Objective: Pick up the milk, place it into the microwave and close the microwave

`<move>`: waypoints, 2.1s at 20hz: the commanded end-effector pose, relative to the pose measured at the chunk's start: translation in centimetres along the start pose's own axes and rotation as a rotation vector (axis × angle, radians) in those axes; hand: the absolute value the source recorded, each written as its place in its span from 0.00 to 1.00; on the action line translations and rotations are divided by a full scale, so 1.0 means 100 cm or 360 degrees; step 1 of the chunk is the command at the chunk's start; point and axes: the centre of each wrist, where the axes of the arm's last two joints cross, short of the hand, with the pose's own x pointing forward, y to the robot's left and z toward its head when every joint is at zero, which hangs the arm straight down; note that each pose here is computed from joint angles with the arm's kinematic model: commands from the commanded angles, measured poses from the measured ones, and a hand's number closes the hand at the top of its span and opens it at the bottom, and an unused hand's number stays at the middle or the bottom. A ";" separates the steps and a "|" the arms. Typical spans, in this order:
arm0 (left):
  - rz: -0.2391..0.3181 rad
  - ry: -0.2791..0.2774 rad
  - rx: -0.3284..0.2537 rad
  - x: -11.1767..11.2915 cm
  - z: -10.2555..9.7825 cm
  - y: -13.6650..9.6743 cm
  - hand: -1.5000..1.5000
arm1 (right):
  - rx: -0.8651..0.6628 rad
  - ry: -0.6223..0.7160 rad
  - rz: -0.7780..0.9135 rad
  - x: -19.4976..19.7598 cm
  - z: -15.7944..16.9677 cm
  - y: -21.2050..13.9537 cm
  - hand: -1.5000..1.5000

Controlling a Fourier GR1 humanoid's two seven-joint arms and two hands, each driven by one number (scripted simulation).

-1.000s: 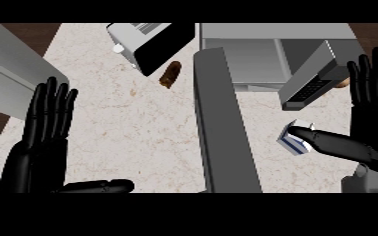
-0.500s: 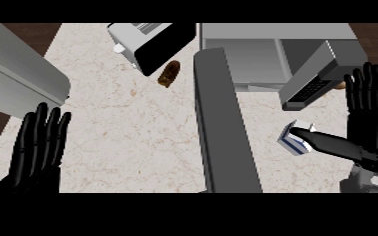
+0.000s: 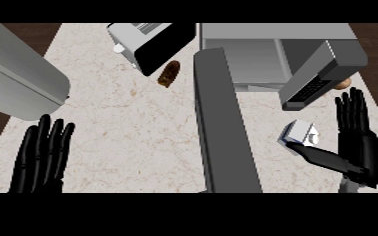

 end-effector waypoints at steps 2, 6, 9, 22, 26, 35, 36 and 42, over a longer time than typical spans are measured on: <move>-0.0017 0.0021 0.0014 0.012 -0.004 -0.002 0.00 | -0.0034 0.0060 0.0034 -0.031 0.011 -0.022 0.00; 0.0017 -0.0004 0.0006 -0.004 0.006 -0.019 0.00 | -0.0091 0.0084 0.0040 -0.055 0.033 -0.017 0.00; -0.0002 -0.0010 0.0000 0.009 0.016 -0.009 0.00 | -0.0081 0.0110 0.0087 -0.078 0.038 -0.022 0.00; -0.0018 -0.0004 -0.0002 0.020 0.023 -0.001 0.00 | -0.0109 0.0134 -0.0024 -0.135 0.023 -0.040 0.00; 0.0017 0.0007 -0.0003 0.022 0.010 -0.022 0.00 | -0.0091 0.0143 0.0001 -0.155 0.046 -0.043 0.00; -0.0003 -0.0006 0.0003 0.013 0.018 -0.003 0.00 | 0.0171 0.0059 0.0103 -0.161 0.051 -0.052 1.00; -0.0007 0.0001 -0.0018 0.019 0.027 -0.005 0.00 | 0.0172 -0.0031 0.0226 -0.162 0.059 -0.052 1.00; 0.0013 0.0010 -0.0017 0.014 0.015 -0.006 0.00 | 0.0263 -0.0115 -0.0187 -0.161 0.040 -0.017 1.00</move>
